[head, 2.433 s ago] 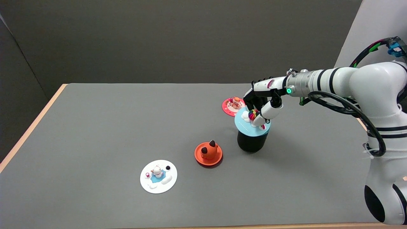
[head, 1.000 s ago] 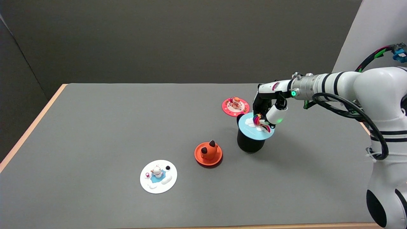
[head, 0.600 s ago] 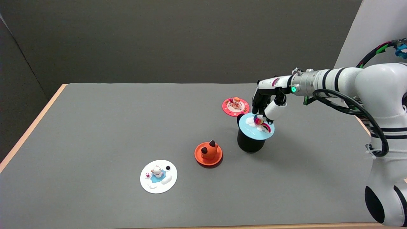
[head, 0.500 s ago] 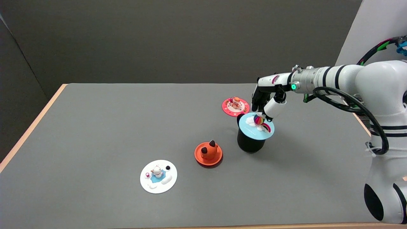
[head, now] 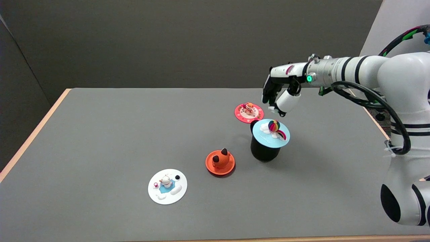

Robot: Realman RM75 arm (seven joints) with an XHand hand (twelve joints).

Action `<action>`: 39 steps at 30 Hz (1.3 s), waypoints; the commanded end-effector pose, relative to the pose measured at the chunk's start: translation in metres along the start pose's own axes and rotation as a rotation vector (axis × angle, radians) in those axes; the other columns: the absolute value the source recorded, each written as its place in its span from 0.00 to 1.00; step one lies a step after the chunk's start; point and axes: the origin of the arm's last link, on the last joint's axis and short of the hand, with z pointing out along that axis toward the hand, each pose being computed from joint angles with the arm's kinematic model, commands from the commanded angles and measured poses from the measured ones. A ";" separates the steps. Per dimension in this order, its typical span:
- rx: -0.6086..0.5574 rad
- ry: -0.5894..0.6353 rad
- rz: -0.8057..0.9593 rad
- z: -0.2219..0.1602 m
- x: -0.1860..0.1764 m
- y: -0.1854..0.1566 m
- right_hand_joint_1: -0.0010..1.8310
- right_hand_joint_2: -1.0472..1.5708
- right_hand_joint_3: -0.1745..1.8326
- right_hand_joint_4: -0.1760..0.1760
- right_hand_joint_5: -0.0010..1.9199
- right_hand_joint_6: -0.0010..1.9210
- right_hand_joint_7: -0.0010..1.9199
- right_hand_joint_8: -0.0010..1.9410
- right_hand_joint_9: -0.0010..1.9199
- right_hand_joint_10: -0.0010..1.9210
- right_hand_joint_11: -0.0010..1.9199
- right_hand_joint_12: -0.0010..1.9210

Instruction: Place the cup lid with blue sky onto the cup.

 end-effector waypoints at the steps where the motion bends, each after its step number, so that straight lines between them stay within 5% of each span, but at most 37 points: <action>1: 0.041 0.332 0.029 0.007 0.033 -0.017 0.48 0.63 0.61 0.00 0.37 0.12 0.36 0.10 0.34 0.13 0.13 0.55; 9: 0.163 0.702 0.155 0.008 0.043 -0.058 0.47 0.63 0.59 0.00 0.39 0.14 0.37 0.10 0.35 0.13 0.14 0.56; 15: 0.212 0.840 0.233 0.006 0.038 -0.080 0.47 0.65 0.58 0.00 0.41 0.16 0.43 0.11 0.39 0.13 0.13 0.60; 22: 0.135 0.946 0.344 -0.003 0.009 -0.062 0.47 0.64 0.57 0.00 0.40 0.15 0.38 0.11 0.37 0.12 0.12 0.63; 25: 0.109 1.001 0.414 -0.010 -0.004 -0.052 0.46 0.62 0.58 0.00 0.38 0.14 0.35 0.10 0.34 0.12 0.12 0.59; 30: 0.075 1.043 0.505 -0.017 -0.025 -0.043 0.44 0.56 0.58 0.07 0.29 0.11 0.27 0.09 0.26 0.11 0.19 0.40; 39: 0.020 1.122 0.580 -0.031 -0.048 -0.030 0.42 0.54 0.58 0.08 0.26 0.10 0.25 0.09 0.24 0.10 0.21 0.31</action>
